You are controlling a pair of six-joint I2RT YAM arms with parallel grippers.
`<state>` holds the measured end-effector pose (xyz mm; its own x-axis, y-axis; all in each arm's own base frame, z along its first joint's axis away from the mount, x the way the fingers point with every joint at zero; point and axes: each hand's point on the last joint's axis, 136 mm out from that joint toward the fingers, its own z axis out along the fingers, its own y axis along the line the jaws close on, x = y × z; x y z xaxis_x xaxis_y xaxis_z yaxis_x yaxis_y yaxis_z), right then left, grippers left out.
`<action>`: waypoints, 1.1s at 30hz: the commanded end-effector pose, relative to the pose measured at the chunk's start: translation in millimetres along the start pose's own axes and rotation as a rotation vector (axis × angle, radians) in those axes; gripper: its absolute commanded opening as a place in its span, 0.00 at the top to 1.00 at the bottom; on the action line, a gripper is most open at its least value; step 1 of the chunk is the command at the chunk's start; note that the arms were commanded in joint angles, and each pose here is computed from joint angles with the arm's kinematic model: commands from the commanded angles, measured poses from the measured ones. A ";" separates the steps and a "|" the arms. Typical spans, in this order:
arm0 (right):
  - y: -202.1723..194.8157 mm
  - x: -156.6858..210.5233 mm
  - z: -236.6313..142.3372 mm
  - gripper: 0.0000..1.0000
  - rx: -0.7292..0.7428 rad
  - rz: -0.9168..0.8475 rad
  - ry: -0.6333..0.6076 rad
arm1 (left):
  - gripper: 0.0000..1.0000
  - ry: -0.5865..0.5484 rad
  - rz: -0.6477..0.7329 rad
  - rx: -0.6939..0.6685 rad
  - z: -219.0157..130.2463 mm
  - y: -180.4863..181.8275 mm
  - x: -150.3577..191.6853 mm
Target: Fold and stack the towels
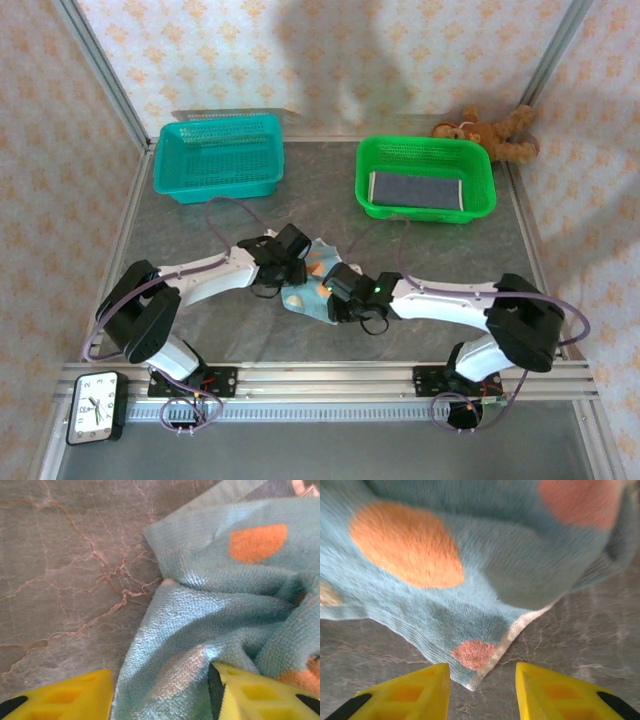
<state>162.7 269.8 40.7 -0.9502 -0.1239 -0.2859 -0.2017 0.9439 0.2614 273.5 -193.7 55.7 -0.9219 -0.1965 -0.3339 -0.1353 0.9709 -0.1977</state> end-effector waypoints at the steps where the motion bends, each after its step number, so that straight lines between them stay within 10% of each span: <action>1: 3.9 -4.7 9.5 0.61 0.054 -0.006 -0.048 | 0.43 -0.055 -0.039 0.043 -22.6 1.3 -14.3; 6: 13.7 7.1 26.0 0.62 0.088 -0.059 -0.018 | 0.41 -0.072 -0.095 0.055 -34.1 15.9 -13.3; 11: 13.2 10.5 27.8 1.00 0.126 -0.083 -0.009 | 0.41 -0.104 -0.124 0.042 -48.4 33.8 -12.4; 33: -17.2 -161.1 -146.5 1.00 0.170 0.057 -0.402 | 0.40 -0.050 -0.117 0.130 -33.9 21.1 10.5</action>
<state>280.5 246.4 210.0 -0.7945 0.0437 -0.6057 -0.0999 0.9744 0.2014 249.6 -162.4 84.2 -0.8795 -0.3158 -0.3561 -0.1952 0.9217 -0.3353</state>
